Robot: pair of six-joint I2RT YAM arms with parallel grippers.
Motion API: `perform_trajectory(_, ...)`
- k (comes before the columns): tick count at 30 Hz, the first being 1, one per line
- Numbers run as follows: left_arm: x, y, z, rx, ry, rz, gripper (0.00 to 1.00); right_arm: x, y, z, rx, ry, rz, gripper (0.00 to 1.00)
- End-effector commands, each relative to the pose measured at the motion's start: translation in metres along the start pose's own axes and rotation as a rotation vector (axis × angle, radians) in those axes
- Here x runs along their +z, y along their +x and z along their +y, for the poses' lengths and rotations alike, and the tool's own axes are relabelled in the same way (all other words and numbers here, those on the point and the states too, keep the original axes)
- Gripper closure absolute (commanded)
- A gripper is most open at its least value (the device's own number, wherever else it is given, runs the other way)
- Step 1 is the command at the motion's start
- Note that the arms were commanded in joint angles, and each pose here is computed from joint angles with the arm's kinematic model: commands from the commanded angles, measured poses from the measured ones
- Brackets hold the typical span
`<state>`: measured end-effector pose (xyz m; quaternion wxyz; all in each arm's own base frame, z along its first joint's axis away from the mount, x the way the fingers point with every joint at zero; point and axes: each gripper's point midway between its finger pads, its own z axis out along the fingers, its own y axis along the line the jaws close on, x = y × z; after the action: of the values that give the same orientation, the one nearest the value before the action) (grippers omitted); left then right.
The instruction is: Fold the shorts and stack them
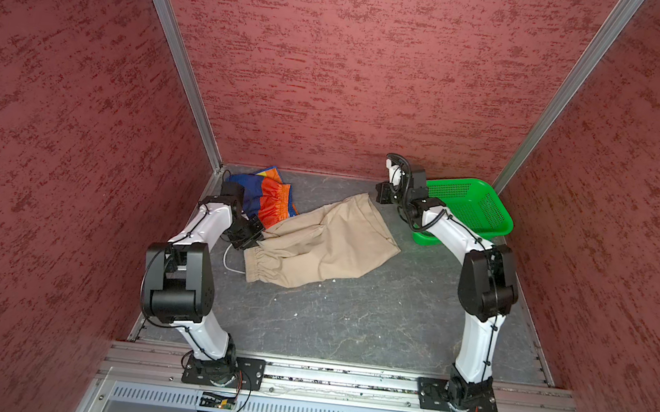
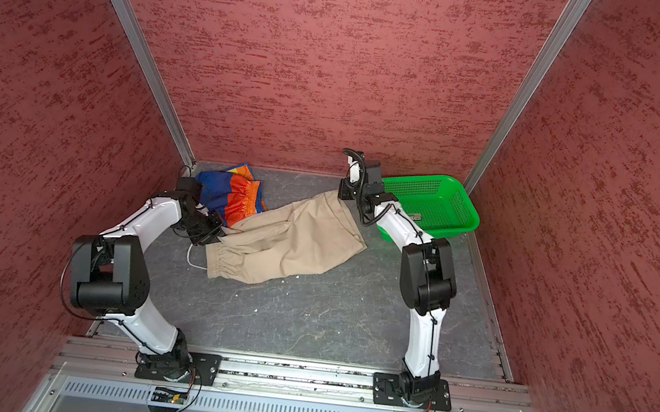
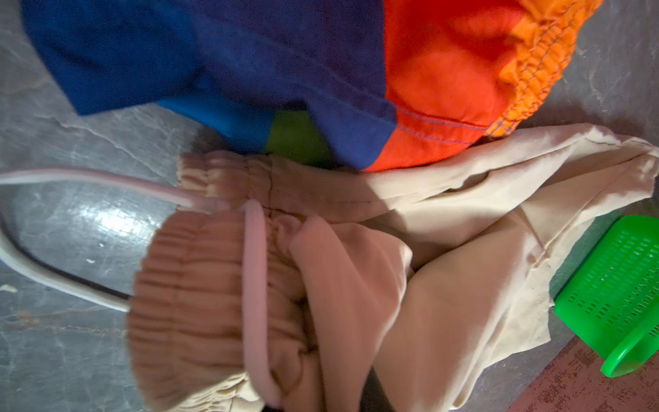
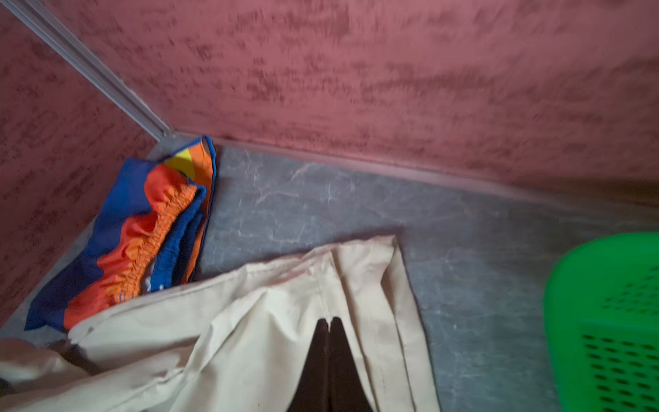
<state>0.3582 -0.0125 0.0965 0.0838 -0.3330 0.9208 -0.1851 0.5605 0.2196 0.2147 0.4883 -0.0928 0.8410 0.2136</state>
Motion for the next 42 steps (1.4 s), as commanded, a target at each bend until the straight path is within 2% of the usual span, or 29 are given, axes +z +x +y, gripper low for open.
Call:
perform_trajectory(1,-0.002,-0.008,-0.011,0.007,0.025,-0.014,0.81,0.018,0.018,-0.029,0.019,0.094,0.009,1.00)
perform_trajectory(2,0.000,-0.008,-0.010,0.005,0.022,-0.010,0.81,0.025,0.025,-0.025,0.023,0.063,0.037,1.00)
perform_trajectory(3,0.002,-0.009,-0.009,0.002,0.016,-0.007,0.81,0.033,0.032,-0.020,0.025,0.024,0.068,0.94)
perform_trajectory(9,0.014,-0.009,-0.001,-0.014,-0.011,0.009,0.78,0.073,0.071,-0.004,0.029,-0.095,0.213,0.44)
perform_trajectory(11,0.019,-0.008,0.000,-0.021,-0.015,0.019,0.78,0.084,0.083,-0.001,0.010,-0.101,0.254,0.35)
perform_trajectory(14,0.023,-0.008,0.001,-0.027,-0.019,0.030,0.77,0.099,0.103,0.001,-0.030,-0.094,0.317,0.31)
perform_trajectory(20,0.028,-0.007,0.001,-0.025,-0.024,0.036,0.77,0.119,0.126,-0.002,-0.055,-0.067,0.372,0.31)
perform_trajectory(28,0.031,-0.005,0.002,-0.022,-0.030,0.042,0.77,0.129,0.132,0.007,-0.058,-0.096,0.366,0.32)
perform_trajectory(30,0.033,-0.005,0.002,-0.021,-0.030,0.045,0.76,0.132,0.135,0.011,-0.052,-0.111,0.377,0.36)
perform_trajectory(34,0.033,-0.004,0.002,-0.023,-0.029,0.048,0.76,0.137,0.145,0.021,-0.006,-0.163,0.408,0.55)
perform_trajectory(38,0.034,-0.004,0.003,-0.022,-0.029,0.049,0.76,0.138,0.152,0.022,0.034,-0.172,0.422,0.87)
perform_trajectory(40,0.035,-0.003,0.003,-0.023,-0.029,0.053,0.76,0.137,0.152,0.021,0.043,-0.162,0.424,0.98)
perform_trajectory(42,0.035,-0.002,0.004,-0.023,-0.030,0.053,0.76,0.134,0.146,0.020,0.048,-0.152,0.410,1.00)
